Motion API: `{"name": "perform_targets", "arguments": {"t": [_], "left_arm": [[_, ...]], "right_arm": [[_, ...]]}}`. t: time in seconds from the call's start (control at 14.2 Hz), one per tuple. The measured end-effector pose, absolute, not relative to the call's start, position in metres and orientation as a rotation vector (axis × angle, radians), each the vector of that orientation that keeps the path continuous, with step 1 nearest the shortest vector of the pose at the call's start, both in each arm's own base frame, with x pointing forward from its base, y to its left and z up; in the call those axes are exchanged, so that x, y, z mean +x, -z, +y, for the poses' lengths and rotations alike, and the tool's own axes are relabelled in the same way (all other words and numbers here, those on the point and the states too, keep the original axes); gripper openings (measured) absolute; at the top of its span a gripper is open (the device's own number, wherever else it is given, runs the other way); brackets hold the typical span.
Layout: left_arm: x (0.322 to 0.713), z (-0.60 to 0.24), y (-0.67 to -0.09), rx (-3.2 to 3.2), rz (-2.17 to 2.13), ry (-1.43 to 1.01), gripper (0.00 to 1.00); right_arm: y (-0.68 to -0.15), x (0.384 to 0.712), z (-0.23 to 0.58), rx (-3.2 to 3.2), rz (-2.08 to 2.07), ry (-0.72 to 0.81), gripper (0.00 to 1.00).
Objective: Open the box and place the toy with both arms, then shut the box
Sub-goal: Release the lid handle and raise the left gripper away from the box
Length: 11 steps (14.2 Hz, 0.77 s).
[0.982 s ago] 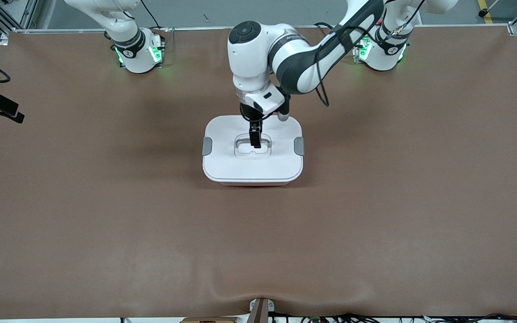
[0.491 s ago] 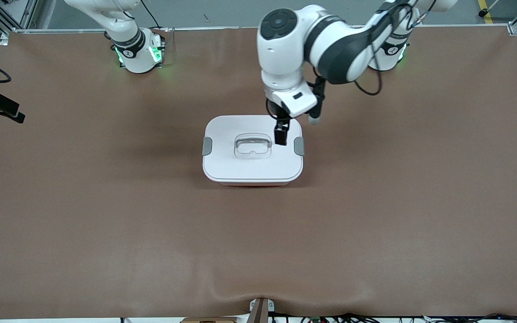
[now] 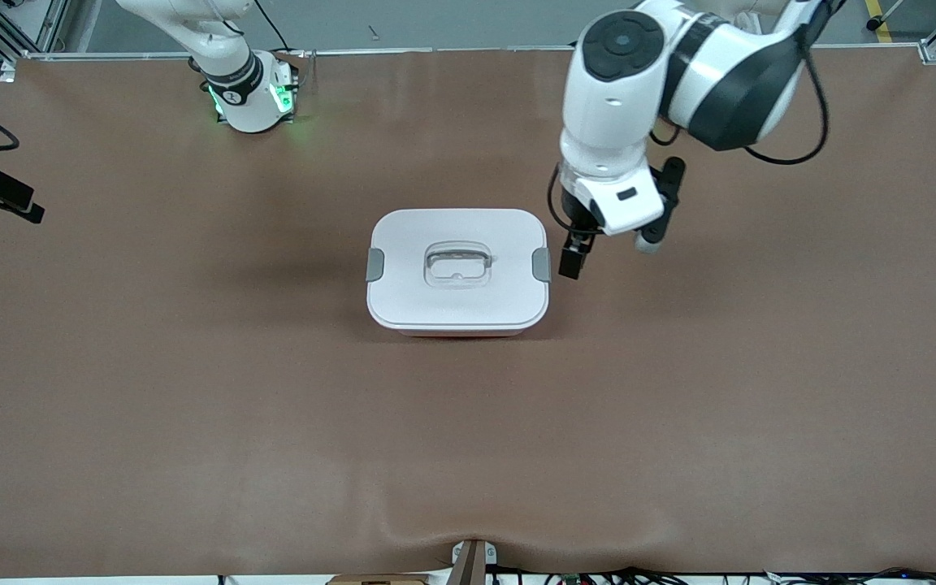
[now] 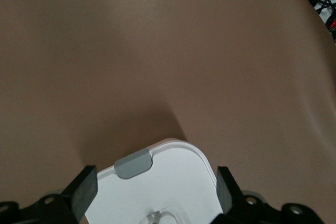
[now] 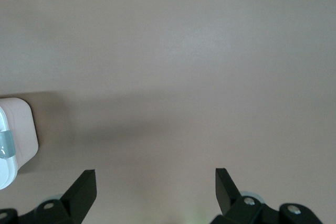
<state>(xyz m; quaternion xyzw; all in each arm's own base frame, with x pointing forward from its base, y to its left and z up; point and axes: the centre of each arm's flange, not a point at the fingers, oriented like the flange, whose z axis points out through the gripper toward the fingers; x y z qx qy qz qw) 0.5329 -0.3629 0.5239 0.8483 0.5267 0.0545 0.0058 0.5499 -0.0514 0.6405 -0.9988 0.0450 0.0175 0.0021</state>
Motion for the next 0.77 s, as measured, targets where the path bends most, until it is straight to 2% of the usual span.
{"name": "perform_targets", "arguments": {"t": [0.35,0.77], "left_arm": [[0.571,-0.305,-0.545,2.753,1.429,-0.160,1.00],[0.595,-0.243,-0.563,2.950,1.060,-0.107,1.00]], "right_arm": [[-0.641,0.550,-0.053,-3.141,0.107,-0.055,1.00],[-0.643,0.550,-0.055,-3.142,0.110,-0.049,1.00]]}}
